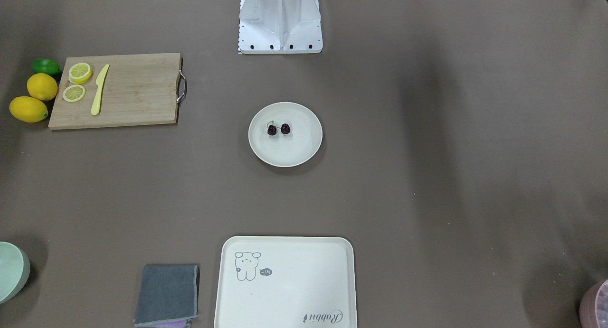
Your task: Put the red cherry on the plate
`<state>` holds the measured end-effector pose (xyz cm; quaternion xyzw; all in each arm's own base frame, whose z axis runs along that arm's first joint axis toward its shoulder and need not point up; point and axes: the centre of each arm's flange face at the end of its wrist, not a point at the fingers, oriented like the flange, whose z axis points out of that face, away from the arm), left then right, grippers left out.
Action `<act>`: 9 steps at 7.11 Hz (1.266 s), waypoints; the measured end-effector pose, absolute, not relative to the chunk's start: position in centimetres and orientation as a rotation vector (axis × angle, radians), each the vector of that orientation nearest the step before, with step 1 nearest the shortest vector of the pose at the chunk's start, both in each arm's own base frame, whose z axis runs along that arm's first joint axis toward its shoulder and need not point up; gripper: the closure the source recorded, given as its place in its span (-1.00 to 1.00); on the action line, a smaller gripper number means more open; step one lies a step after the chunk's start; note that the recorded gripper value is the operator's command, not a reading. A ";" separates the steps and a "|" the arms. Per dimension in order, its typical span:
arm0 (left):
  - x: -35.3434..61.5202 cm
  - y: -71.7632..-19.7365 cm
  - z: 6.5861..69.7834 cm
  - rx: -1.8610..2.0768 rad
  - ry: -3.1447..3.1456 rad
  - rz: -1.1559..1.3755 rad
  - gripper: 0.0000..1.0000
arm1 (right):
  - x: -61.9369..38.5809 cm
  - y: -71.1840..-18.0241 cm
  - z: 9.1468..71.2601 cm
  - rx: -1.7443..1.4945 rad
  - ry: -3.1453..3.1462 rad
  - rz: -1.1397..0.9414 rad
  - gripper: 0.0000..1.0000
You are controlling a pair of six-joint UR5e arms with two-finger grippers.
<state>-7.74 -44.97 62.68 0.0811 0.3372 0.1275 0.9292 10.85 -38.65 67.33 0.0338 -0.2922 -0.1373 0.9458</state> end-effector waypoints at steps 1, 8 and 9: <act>-7.7 -45.0 62.7 0.165 0.691 0.261 -0.96 | 10.8 -38.7 67.2 0.073 -0.595 -0.280 -1.00; -7.7 -44.9 63.0 0.159 0.692 0.261 -0.96 | 10.9 -38.9 66.6 0.085 -0.594 -0.285 -1.00; -7.7 -44.9 63.0 0.159 0.692 0.261 -0.96 | 10.9 -38.9 66.6 0.086 -0.593 -0.285 -1.00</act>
